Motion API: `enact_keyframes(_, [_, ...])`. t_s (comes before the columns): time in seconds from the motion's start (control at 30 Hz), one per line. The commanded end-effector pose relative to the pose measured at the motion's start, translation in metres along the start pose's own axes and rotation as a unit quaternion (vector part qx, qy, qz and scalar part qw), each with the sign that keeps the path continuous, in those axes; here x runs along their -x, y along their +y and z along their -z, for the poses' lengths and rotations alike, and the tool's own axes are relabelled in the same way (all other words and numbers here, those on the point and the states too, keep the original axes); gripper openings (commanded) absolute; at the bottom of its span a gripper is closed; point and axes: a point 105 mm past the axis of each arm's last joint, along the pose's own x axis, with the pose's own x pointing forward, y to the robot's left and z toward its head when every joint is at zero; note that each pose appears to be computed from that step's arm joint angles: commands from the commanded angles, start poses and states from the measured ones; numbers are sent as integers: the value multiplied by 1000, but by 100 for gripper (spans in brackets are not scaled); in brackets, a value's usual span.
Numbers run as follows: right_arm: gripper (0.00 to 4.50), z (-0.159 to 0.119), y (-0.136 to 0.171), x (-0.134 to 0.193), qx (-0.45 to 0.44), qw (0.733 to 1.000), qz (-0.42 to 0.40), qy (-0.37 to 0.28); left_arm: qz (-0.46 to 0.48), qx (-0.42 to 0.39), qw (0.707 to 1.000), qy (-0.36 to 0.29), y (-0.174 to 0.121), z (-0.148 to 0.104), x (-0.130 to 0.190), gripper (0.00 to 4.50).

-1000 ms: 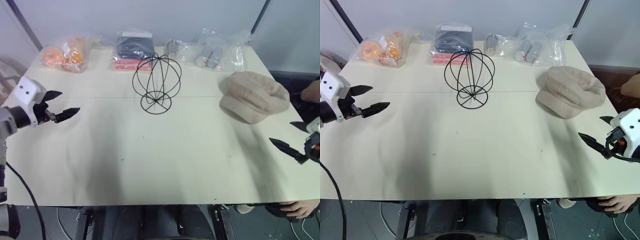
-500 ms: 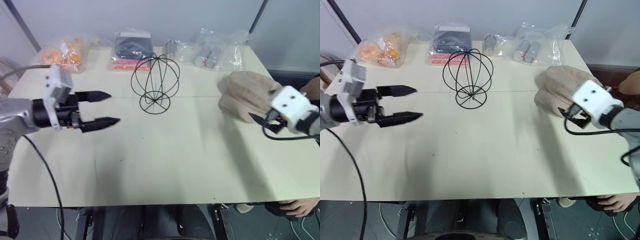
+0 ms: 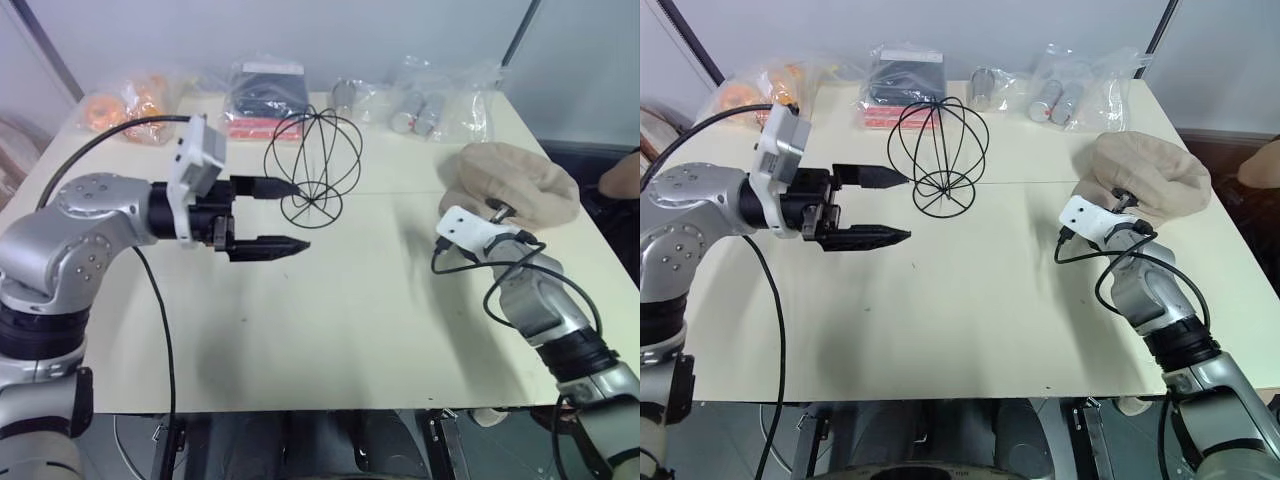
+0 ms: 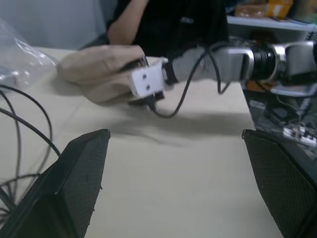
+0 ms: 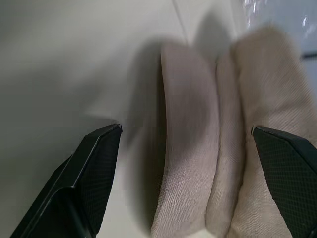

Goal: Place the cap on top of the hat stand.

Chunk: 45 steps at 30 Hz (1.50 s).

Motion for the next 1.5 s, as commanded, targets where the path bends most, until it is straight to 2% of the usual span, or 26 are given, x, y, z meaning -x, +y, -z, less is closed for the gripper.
enact_keyframes(0.03, [430,6,-5,-10,34,999,24,13,-4,-19,1000,-3,0,-7,2,450])
enact_keyframes(0.3, [430,16,13,-27,41,999,3,24,-10,-16,1000,-2,0,-8,4,450])
enact_keyframes(0.33, [407,16,15,-28,36,999,-2,23,-11,-16,1000,-2,0,-8,4,450])
enact_keyframes(0.43, [302,16,16,-29,22,1000,-5,20,-16,-16,1000,-2,1,-8,5,450])
enact_keyframes(0.5, [185,16,14,-29,21,1000,-4,20,-19,-16,1000,-2,1,-8,6,450])
enact_keyframes(0.63, [16,17,9,-29,17,1000,4,20,-24,-14,1000,-3,1,-7,8,450])
enact_keyframes(0.73, [7,12,-3,-27,17,999,27,10,-40,-15,999,-5,4,-7,11,450])
enact_keyframes(0.8, [7,-4,-25,-21,11,998,60,-23,-63,-15,998,-11,8,-10,18,450])
enact_keyframes(0.87, [7,-34,-60,-7,12,990,116,-79,-95,-10,995,-24,11,-14,30,450])
enact_keyframes(0.97, [7,-89,-112,25,7,965,192,-179,-151,0,987,-46,17,-20,51,450])
enact_keyframes(1.03, [7,-133,-140,52,-5,938,230,-261,-195,6,979,-56,20,-22,68,450])
enact_keyframes(1.1, [7,-168,-155,74,-12,912,247,-328,-227,10,972,-58,22,-21,81,450])
enact_keyframes(1.17, [7,-208,-155,100,-5,877,243,-414,-260,11,964,-54,23,-18,95,450])
enact_keyframes(1.23, [7,-236,-146,118,6,848,226,-480,-278,12,959,-53,21,-17,103,450])
enact_keyframes(1.4, [7,-257,-97,126,52,825,149,-542,-296,11,954,-39,16,-14,111,450])
enact_keyframes(1.5, [7,-255,-60,121,78,831,91,-543,-303,10,952,-38,14,-15,113,450])
